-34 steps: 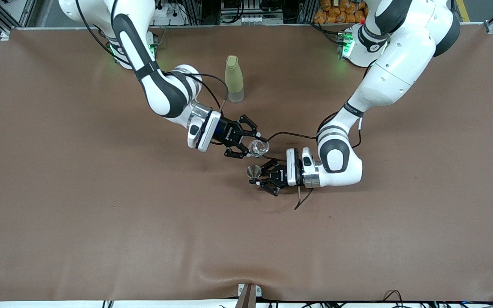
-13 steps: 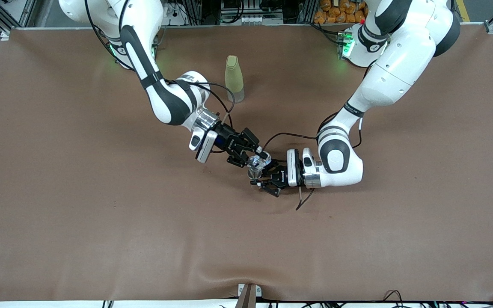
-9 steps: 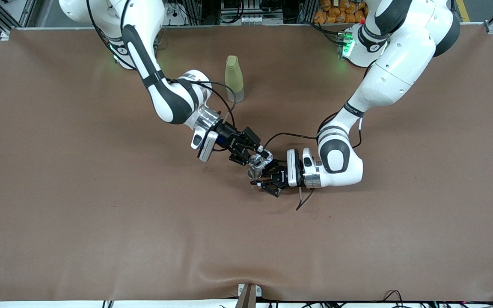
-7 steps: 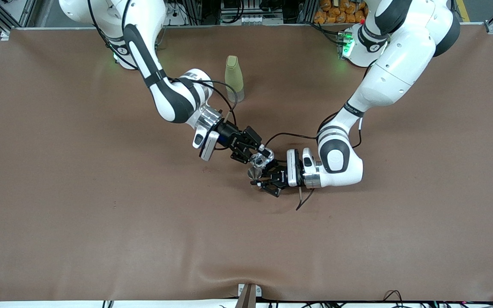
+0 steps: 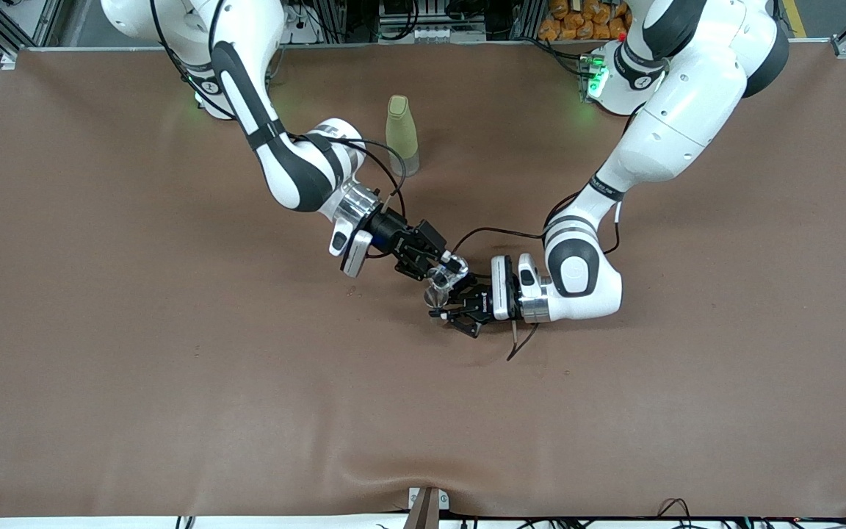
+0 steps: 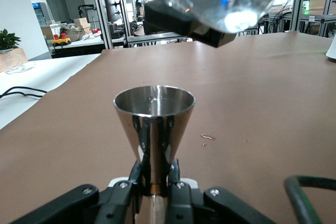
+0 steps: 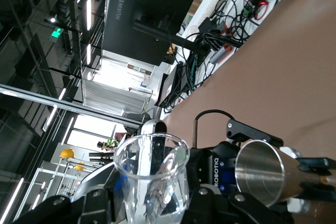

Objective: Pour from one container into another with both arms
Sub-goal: 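Tilt the beaker with the right gripper over the jigger, then pour liquid from the beaker into the jigger held by the left gripper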

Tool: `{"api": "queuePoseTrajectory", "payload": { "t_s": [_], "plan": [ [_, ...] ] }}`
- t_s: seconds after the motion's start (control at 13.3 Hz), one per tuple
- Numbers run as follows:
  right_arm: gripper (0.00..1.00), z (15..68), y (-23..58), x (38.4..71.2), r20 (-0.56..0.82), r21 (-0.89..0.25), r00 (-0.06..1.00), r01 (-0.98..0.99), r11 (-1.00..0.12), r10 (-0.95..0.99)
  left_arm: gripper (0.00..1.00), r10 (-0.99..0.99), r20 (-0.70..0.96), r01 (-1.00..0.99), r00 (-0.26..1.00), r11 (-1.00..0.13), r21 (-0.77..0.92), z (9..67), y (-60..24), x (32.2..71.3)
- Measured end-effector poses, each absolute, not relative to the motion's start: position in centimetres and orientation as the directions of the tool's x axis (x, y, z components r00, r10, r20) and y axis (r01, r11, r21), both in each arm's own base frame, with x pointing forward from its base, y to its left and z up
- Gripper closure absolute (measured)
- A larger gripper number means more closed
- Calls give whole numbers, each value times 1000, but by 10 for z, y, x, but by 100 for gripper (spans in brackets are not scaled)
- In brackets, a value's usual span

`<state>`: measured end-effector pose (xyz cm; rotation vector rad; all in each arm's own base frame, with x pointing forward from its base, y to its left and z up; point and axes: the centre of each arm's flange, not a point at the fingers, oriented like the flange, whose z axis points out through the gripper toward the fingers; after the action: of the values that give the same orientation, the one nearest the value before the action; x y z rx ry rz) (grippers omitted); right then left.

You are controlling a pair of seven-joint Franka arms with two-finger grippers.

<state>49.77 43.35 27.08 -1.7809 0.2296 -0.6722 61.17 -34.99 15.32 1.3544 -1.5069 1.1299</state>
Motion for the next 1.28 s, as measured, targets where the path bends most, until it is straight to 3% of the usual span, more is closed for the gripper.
{"api": "queuePoseTrajectory", "payload": {
  "t_s": [1.28],
  "plan": [
    [50, 269, 437, 493, 158, -969, 838, 30, -245, -522, 79, -293, 949, -994, -112, 33, -107, 152, -357, 608]
  ]
}}
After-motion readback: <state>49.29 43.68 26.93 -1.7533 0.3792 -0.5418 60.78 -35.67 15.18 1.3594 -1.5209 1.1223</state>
